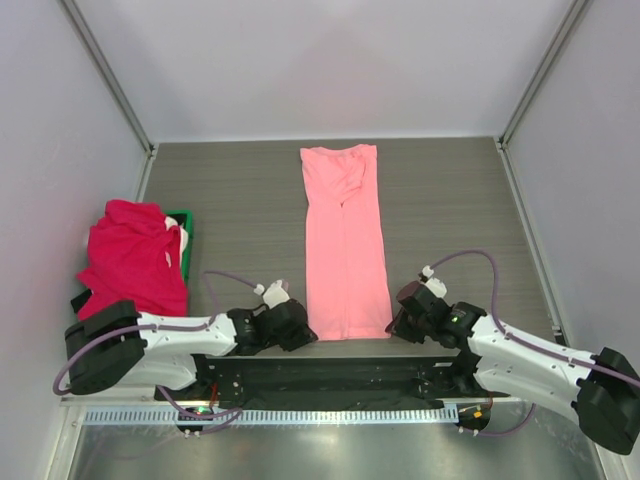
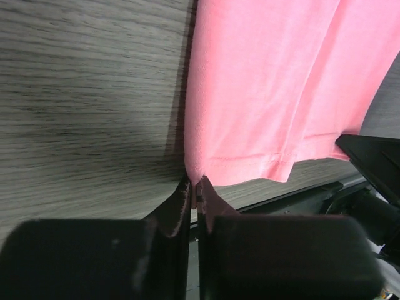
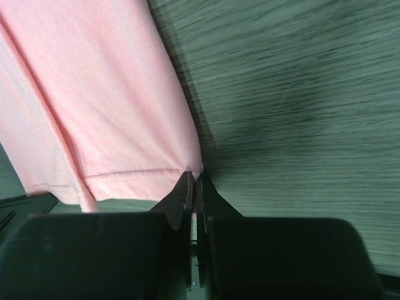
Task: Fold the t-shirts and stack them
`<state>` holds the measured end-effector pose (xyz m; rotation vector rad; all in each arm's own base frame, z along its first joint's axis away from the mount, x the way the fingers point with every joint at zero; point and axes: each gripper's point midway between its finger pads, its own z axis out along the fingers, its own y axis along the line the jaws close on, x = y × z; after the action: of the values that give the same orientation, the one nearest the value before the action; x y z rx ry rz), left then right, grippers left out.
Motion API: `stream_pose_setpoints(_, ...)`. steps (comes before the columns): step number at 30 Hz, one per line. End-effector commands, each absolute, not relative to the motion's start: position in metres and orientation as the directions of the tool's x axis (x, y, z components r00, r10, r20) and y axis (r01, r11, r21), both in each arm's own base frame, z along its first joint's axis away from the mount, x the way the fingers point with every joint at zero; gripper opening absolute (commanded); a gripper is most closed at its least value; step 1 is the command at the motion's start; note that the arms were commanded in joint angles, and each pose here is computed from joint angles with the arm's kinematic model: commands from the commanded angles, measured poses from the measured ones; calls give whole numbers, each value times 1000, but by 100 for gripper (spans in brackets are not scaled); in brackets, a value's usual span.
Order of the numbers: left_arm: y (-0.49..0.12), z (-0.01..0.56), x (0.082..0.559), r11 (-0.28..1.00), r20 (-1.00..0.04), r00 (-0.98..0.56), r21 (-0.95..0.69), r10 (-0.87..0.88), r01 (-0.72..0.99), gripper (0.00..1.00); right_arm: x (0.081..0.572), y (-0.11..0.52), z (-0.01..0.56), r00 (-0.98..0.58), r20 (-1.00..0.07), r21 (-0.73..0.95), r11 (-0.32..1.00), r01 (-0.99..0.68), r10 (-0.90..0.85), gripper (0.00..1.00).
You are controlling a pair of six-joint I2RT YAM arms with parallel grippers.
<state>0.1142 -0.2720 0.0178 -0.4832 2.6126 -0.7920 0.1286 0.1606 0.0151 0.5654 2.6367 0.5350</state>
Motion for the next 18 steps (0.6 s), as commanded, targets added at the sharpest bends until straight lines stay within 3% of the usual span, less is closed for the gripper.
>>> stream_pose_setpoints(1,-248,1,104,840,-271,-881,-497,-388,-217,0,118,151,9,-855,-278,394,863,315,439,1)
stream_pose_setpoints(8,-254,33,104,870,-335,-882,-471,-332,-149,0,130,156,49,-830,-329,447,848,284,451,1)
stream_pose_setpoints(18,-252,118,157,899,-498,-811,-432,-307,-75,2,192,150,136,-729,-557,348,908,231,399,1)
